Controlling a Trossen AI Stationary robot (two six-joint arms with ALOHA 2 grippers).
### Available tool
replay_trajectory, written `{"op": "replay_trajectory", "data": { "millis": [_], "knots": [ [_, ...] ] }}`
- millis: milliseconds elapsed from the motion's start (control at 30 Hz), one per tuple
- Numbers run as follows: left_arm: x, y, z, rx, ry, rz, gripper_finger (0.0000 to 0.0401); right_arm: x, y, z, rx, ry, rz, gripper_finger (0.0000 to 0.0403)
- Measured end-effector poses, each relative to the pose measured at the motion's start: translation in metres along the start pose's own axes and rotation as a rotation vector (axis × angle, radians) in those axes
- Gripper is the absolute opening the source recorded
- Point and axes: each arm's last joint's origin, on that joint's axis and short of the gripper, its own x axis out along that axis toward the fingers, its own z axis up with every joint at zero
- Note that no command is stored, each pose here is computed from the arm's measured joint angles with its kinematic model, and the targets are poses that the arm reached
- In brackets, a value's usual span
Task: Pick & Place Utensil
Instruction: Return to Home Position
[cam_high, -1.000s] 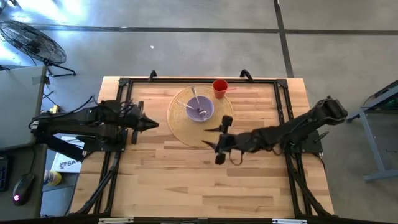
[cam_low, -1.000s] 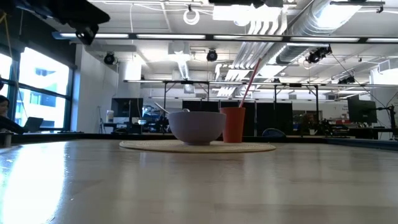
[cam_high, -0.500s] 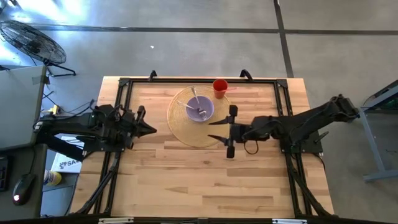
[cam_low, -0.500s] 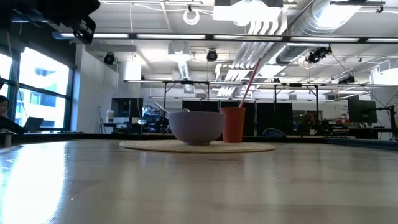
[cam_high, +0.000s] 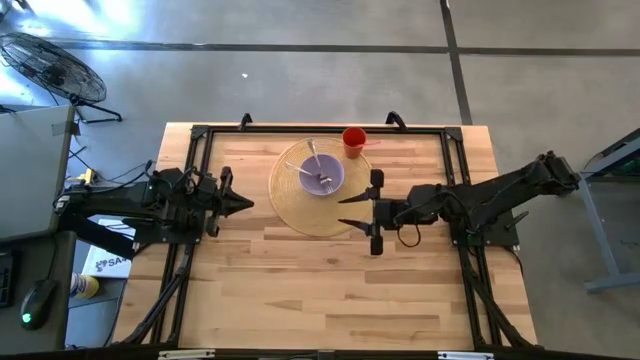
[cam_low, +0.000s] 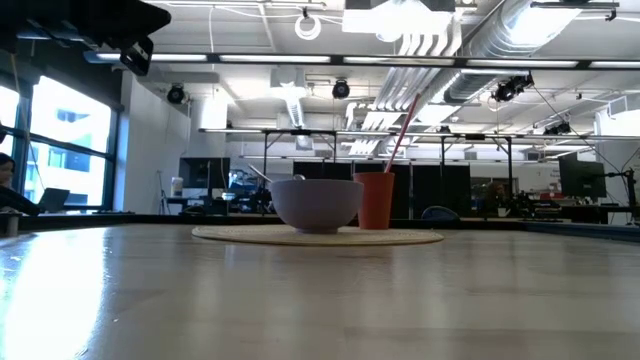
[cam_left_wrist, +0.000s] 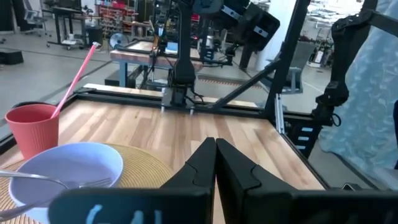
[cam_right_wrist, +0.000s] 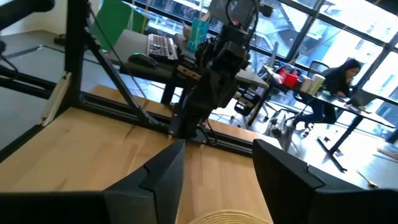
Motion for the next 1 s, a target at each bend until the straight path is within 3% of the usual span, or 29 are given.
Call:
{"op": "replay_trajectory", "data": {
  "millis": [367, 600, 833, 1000],
  "knots": [
    [0.000, 0.001, 0.000, 0.004, -0.005, 0.024, 0.0007, 0.000, 0.003, -0.003, -0.004, 0.021, 0.061, 0.0181],
    [0.000, 0.001, -0.004, 0.079, 0.017, 0.013, 0.0007, -0.001, 0.005, -0.007, 0.008, 0.041, 0.096, 0.0181],
    [-0.001, 0.003, -0.019, 0.113, 0.021, 0.031, 0.0007, -0.025, 0.013, -0.058, 0.071, -0.085, 0.055, 0.0181],
    [-0.005, 0.006, -0.027, 0.144, 0.010, 0.102, 0.0007, -0.069, 0.002, -0.085, 0.173, -0.200, -0.096, 0.0181]
  ]
}}
